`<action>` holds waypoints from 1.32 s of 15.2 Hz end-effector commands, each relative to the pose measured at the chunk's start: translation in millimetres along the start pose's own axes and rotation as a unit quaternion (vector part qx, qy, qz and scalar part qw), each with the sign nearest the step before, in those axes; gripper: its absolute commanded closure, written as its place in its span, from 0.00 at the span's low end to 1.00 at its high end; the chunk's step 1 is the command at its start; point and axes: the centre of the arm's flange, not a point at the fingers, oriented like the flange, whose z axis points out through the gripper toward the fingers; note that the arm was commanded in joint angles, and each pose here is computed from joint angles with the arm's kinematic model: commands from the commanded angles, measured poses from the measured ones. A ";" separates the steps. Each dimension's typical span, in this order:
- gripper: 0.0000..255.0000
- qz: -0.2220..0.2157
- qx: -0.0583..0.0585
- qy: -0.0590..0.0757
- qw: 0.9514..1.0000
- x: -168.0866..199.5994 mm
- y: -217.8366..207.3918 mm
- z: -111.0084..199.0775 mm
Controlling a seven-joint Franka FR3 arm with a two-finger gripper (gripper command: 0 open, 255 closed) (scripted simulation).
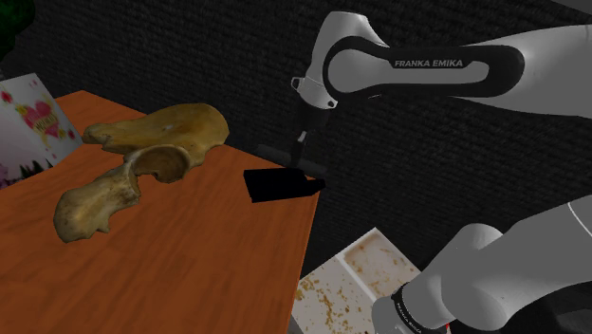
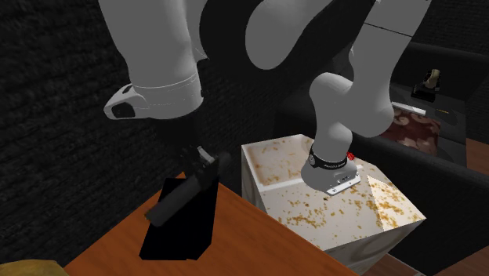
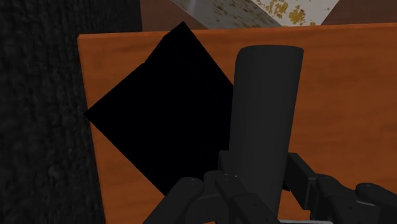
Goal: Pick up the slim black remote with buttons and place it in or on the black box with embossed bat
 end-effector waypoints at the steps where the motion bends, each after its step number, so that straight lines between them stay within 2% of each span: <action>1: 1.00 -0.001 0.000 0.000 1.000 2.2 23.3 -0.2; 3: 1.00 -0.001 0.000 0.000 1.000 4.8 48.9 -1.3; 14: 1.00 -0.001 0.000 0.000 1.000 5.3 53.7 56.6; 20: 1.00 -0.001 0.000 0.000 1.000 5.4 53.8 58.7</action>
